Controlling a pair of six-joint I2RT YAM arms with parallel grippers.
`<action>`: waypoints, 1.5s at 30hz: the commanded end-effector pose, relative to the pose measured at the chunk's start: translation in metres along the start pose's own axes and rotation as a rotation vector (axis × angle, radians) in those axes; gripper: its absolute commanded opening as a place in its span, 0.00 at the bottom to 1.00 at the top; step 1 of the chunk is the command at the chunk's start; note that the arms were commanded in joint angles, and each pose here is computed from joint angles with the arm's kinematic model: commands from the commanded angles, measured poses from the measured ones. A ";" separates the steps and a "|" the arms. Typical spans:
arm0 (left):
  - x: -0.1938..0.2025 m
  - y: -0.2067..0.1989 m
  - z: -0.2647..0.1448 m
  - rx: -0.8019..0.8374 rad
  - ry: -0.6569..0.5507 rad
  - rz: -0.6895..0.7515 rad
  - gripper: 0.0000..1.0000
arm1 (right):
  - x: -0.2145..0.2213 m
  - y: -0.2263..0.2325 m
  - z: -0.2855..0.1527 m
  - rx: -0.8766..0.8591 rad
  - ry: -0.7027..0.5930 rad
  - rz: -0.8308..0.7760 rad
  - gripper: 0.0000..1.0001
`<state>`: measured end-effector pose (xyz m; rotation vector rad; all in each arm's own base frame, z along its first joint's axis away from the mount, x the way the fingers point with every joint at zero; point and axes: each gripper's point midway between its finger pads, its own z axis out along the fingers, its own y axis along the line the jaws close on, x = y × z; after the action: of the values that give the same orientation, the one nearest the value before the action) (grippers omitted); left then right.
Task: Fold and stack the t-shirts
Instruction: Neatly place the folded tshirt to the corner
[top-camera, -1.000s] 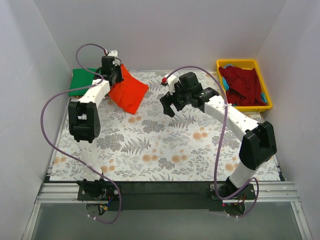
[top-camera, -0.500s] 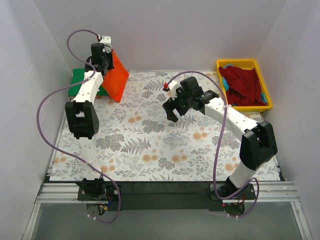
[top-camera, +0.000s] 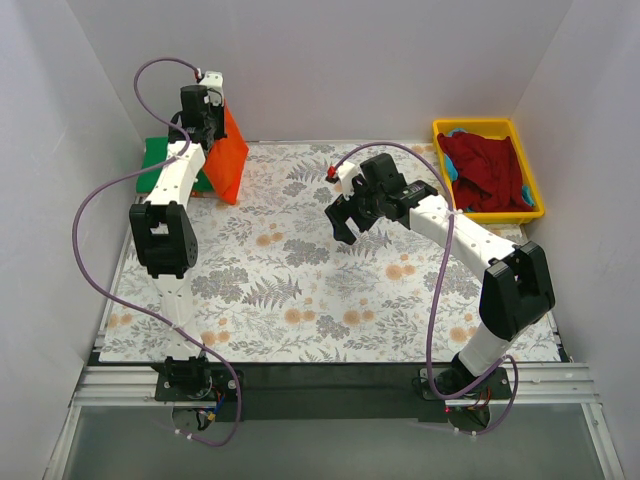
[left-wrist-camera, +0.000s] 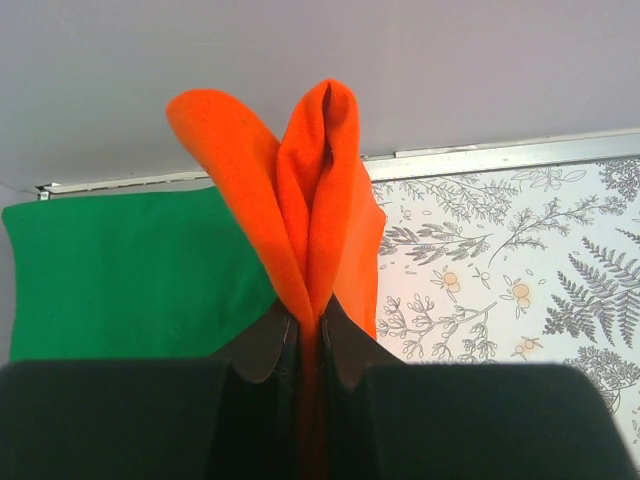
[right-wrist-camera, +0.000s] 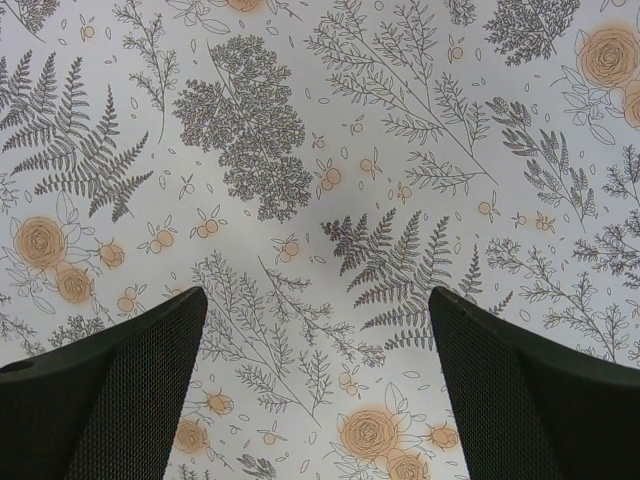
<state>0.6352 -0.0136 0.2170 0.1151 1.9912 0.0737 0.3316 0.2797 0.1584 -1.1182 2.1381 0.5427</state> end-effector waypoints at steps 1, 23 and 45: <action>-0.086 0.016 -0.050 -0.031 -0.186 0.023 0.00 | -0.005 0.004 -0.008 -0.013 -0.026 -0.006 0.98; -0.091 0.034 -0.059 -0.057 -0.216 0.019 0.00 | -0.005 0.004 0.002 -0.034 -0.013 0.017 0.98; -0.034 0.106 -0.004 -0.140 -0.131 0.077 0.00 | 0.000 0.006 0.011 -0.060 0.020 0.035 0.98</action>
<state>0.6401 0.0773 0.2275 0.0771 1.9474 0.2067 0.3262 0.2845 0.1394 -1.1404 2.1908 0.5950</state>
